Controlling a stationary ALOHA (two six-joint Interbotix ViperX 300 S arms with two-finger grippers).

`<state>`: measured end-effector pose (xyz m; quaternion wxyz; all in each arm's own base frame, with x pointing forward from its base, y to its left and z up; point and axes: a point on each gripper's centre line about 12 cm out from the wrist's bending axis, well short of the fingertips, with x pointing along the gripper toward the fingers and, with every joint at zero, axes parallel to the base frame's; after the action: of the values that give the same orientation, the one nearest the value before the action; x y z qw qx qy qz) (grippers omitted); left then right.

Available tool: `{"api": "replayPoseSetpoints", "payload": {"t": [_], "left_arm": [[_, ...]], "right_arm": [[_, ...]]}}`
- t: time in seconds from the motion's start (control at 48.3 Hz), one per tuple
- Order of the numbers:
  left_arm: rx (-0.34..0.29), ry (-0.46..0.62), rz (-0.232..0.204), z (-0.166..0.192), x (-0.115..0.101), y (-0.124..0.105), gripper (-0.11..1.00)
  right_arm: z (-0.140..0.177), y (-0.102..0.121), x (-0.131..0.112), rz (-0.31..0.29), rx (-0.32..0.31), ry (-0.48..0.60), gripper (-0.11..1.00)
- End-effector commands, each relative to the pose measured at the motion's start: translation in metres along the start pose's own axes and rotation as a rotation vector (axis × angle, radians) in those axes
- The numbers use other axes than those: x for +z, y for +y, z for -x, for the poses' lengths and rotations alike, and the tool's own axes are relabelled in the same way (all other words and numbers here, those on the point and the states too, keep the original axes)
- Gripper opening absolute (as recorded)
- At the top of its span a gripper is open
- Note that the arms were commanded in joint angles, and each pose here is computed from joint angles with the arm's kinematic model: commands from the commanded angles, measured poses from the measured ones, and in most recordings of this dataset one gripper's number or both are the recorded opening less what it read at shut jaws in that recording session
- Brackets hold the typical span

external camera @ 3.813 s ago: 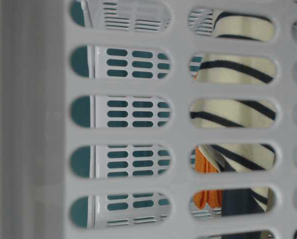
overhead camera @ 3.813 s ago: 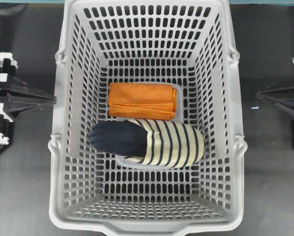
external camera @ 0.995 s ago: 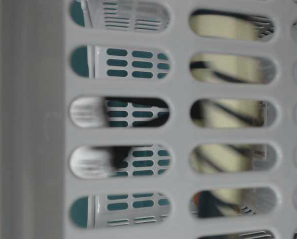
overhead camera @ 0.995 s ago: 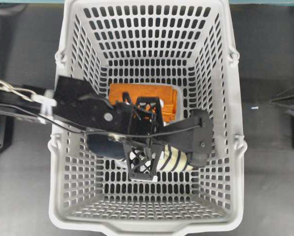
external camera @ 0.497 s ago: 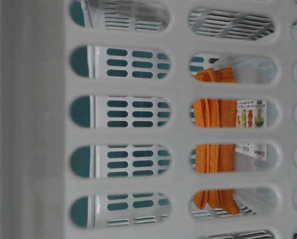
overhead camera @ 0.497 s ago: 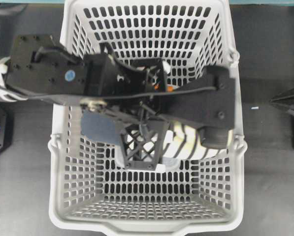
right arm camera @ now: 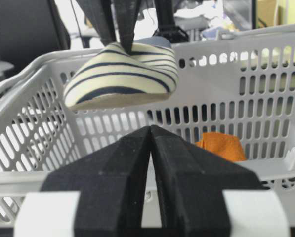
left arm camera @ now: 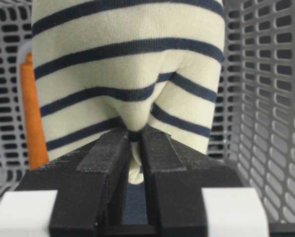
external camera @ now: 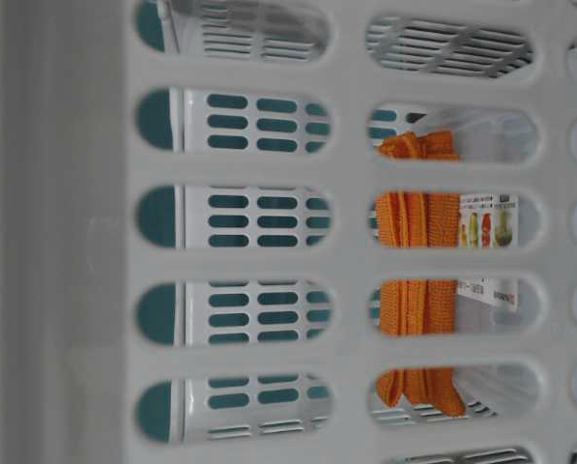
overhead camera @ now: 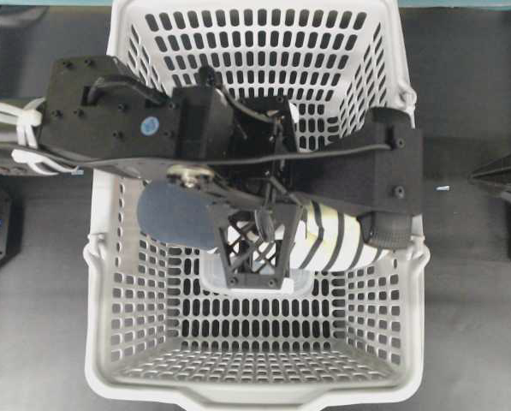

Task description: Pick up the slipper from the shopping basket with the left arm.

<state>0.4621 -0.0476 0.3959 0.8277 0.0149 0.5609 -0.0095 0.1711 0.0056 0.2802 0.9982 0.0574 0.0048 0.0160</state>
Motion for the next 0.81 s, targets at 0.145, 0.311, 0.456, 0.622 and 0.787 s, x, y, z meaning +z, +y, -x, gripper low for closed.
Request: {"api": "replayPoseSetpoints", "payload": {"t": [0.145, 0.311, 0.456, 0.622, 0.787], "left_arm": [[0.003, -0.034, 0.004, 0.0153, -0.0009, 0.002, 0.06], [0.004, -0.02, 0.005, 0.0109, -0.0018, 0.0026, 0.06], [0.005, -0.009, 0.011, 0.0076, -0.0031, 0.0025, 0.06], [0.005, -0.009, 0.017, 0.0076, -0.0031, 0.0025, 0.06], [0.005, -0.005, 0.017, 0.0072, -0.0036, 0.0025, 0.06]], "right_arm": [[-0.0008, 0.0006, 0.001, -0.002, 0.003, -0.003, 0.0], [-0.0007, 0.0005, -0.0003, -0.003, 0.003, 0.0, 0.0], [-0.0007, 0.0001, -0.0009, -0.003, 0.001, 0.002, 0.0], [-0.0006, 0.0, -0.0015, -0.003, 0.001, 0.003, 0.0], [-0.0003, 0.0, -0.0019, -0.003, 0.001, 0.003, 0.0]]}}
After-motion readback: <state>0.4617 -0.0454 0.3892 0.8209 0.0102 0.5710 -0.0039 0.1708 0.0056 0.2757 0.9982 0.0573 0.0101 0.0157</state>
